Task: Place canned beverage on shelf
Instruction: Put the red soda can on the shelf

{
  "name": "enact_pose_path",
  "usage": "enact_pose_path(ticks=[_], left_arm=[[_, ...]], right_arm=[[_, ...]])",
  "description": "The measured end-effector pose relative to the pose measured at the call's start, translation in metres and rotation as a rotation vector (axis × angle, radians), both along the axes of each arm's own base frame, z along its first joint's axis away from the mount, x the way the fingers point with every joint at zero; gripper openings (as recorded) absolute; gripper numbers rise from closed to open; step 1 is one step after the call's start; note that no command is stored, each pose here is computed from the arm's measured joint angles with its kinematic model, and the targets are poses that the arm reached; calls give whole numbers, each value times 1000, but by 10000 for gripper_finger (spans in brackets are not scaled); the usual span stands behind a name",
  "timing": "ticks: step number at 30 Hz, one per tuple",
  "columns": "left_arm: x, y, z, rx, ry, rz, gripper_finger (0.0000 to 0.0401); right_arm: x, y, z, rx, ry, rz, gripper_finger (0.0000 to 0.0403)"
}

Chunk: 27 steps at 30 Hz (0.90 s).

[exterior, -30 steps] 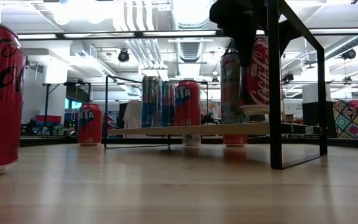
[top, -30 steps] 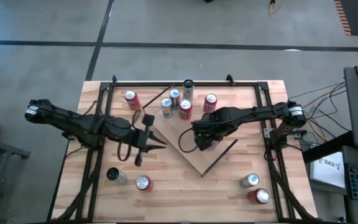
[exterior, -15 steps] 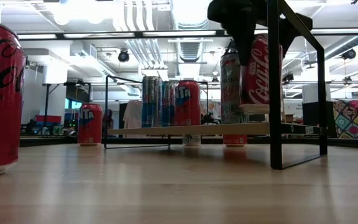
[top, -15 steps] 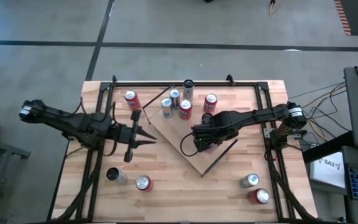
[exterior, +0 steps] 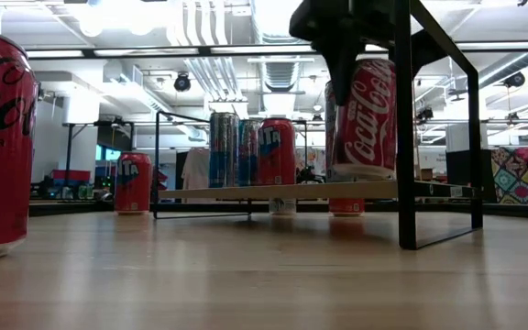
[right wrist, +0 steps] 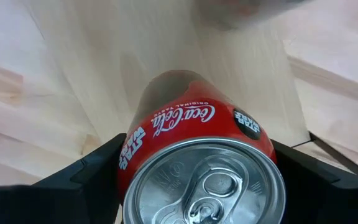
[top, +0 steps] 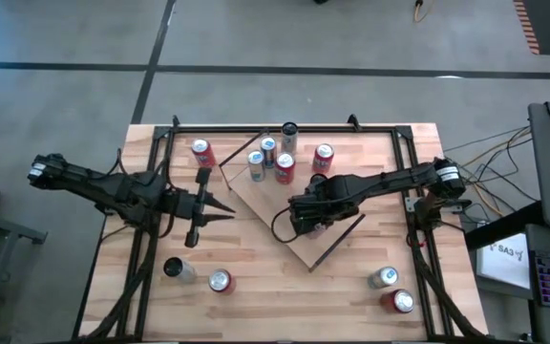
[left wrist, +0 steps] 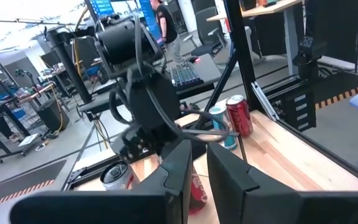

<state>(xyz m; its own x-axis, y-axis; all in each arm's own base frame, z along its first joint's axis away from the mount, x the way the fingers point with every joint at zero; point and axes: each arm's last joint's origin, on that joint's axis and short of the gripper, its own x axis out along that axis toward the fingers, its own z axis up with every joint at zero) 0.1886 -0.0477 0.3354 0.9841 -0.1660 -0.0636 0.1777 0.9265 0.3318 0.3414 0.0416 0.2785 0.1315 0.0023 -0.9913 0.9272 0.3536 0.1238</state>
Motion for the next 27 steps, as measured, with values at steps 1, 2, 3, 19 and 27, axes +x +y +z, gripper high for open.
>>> enact_pose_path(ticks=[1,2,3,19,27], left_arm=[[0,0,0,2,-1,0,36],[0,0,0,6,-1,-1,36],[0,0,0,7,-2,-1,36],[0,0,0,17,-3,-3,36],[0,0,0,17,-4,-3,36]], right_arm=[[1,0,-2,9,6,5,299],[2,1,-4,11,14,8,299],[2,1,-5,11,15,9,299],[3,0,-6,-17,13,23,325],[3,0,-6,-20,13,36,325]])
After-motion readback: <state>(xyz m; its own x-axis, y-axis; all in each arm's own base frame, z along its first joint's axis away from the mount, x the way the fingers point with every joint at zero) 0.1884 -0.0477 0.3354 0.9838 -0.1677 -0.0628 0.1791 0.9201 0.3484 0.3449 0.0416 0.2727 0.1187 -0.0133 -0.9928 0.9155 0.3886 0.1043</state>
